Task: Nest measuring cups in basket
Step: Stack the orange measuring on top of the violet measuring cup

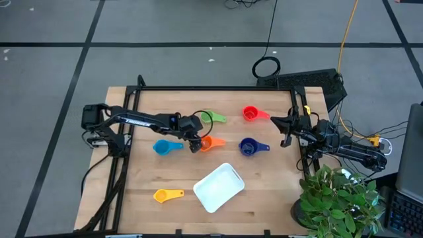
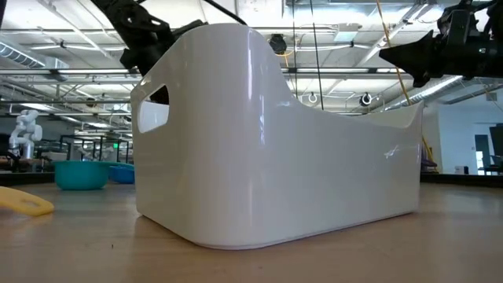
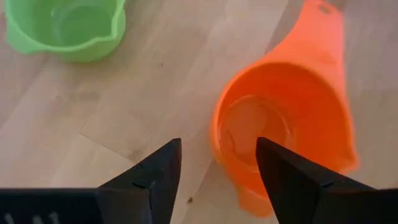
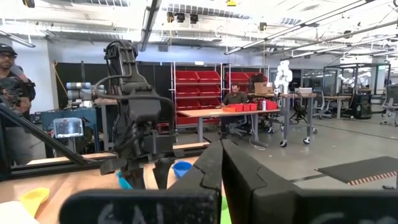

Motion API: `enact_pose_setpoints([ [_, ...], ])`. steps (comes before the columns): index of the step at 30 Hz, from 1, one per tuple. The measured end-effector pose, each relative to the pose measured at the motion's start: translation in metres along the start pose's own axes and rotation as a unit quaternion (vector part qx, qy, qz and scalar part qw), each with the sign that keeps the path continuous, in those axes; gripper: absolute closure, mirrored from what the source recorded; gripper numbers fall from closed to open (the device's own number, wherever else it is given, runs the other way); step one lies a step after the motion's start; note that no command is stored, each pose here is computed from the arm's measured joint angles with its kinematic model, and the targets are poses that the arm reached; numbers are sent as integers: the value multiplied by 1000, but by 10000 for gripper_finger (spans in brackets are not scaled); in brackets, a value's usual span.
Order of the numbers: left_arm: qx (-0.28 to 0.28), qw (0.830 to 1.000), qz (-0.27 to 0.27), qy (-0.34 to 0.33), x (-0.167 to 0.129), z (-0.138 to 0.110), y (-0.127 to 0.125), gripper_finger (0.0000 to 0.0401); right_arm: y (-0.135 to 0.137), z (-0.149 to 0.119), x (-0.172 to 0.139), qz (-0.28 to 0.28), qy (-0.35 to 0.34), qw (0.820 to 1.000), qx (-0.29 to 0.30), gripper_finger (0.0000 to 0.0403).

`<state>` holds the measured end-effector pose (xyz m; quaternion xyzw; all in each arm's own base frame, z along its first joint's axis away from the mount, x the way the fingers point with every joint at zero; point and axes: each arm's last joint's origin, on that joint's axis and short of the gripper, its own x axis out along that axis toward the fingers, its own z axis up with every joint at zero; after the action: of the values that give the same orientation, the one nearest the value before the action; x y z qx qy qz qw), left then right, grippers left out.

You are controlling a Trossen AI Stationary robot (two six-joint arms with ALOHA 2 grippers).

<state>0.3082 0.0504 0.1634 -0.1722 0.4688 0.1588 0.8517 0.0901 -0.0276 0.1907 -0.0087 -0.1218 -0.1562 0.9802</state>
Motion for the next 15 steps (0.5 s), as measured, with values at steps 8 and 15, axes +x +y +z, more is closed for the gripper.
enact_pose_setpoints([
  [8, -12, 1000, 2, 3, 3, 0, 1, 266, 0, -1, 0, 0, 4, 1000, 0, 403],
  [15, -18, 1000, 1, 3, 3, 0, 2, 387, 0, -1, 0, 0, 7, 1000, 0, 403],
])
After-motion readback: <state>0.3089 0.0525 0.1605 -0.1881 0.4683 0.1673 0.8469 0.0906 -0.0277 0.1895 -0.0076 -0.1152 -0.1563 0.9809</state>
